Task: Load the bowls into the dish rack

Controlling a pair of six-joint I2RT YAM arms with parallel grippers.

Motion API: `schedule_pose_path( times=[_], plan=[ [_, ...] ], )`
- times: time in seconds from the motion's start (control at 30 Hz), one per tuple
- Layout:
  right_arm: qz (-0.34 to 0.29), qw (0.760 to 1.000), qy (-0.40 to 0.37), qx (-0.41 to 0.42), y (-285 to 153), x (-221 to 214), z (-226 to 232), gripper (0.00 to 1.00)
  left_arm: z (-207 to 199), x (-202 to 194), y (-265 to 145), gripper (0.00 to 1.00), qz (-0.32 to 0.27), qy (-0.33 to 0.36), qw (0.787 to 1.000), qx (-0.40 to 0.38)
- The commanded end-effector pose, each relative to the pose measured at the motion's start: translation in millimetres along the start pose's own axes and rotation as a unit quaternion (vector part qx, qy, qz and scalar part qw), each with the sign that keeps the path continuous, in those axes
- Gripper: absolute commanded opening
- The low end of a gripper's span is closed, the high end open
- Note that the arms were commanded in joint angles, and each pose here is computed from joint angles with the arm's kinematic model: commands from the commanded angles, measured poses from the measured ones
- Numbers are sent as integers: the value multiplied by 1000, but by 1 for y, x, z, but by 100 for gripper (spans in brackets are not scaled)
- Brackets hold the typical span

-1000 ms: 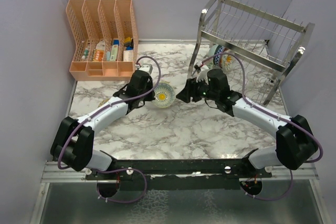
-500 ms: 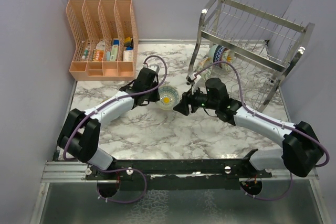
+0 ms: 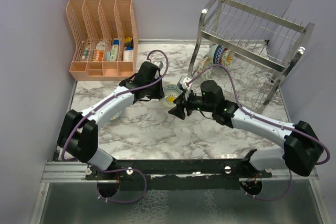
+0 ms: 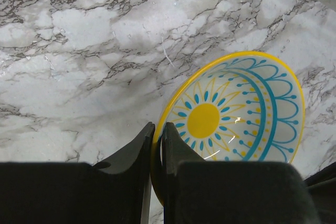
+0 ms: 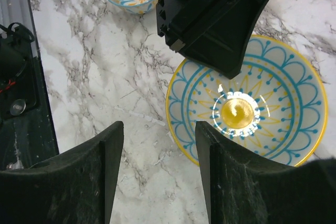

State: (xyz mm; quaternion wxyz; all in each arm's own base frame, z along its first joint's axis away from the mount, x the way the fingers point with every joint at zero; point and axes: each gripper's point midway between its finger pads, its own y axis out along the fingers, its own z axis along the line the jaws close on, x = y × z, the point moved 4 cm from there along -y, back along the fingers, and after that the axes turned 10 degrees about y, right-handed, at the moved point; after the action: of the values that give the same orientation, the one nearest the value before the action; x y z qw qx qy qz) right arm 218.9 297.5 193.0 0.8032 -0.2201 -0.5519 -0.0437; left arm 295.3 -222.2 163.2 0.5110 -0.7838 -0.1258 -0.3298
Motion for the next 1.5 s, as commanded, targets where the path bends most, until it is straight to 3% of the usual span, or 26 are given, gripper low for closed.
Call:
schedule_pose_path(
  times=[0.0, 0.43, 0.67, 0.9, 1.07, 1.1, 1.47],
  plan=[
    [-25, 998, -61, -20, 7, 25, -3, 57, -16, 11, -10, 0, 0, -2, 999, -33],
    [4, 994, -99, -51, 23, 16, -4, 60, -27, 24, -27, 0, 9, 18, 998, -52],
    [20, 982, -116, -144, 27, 12, -27, 58, -28, 22, -32, 0, 22, 29, 998, -55],
    [11, 979, -117, -163, 25, 12, -29, 36, -23, 17, -30, 0, 30, 35, 998, -42],
    [0, 979, -118, -164, 21, 14, -28, 4, -21, 14, -24, 0, 35, 36, 998, -38],
    [-1, 979, -117, -165, 20, 14, -28, 2, -21, 14, -23, 0, 35, 35, 998, -39],
    [3, 973, -106, -204, 17, 5, -39, 1, -20, 17, -23, 0, 24, 39, 998, -34]
  ],
)
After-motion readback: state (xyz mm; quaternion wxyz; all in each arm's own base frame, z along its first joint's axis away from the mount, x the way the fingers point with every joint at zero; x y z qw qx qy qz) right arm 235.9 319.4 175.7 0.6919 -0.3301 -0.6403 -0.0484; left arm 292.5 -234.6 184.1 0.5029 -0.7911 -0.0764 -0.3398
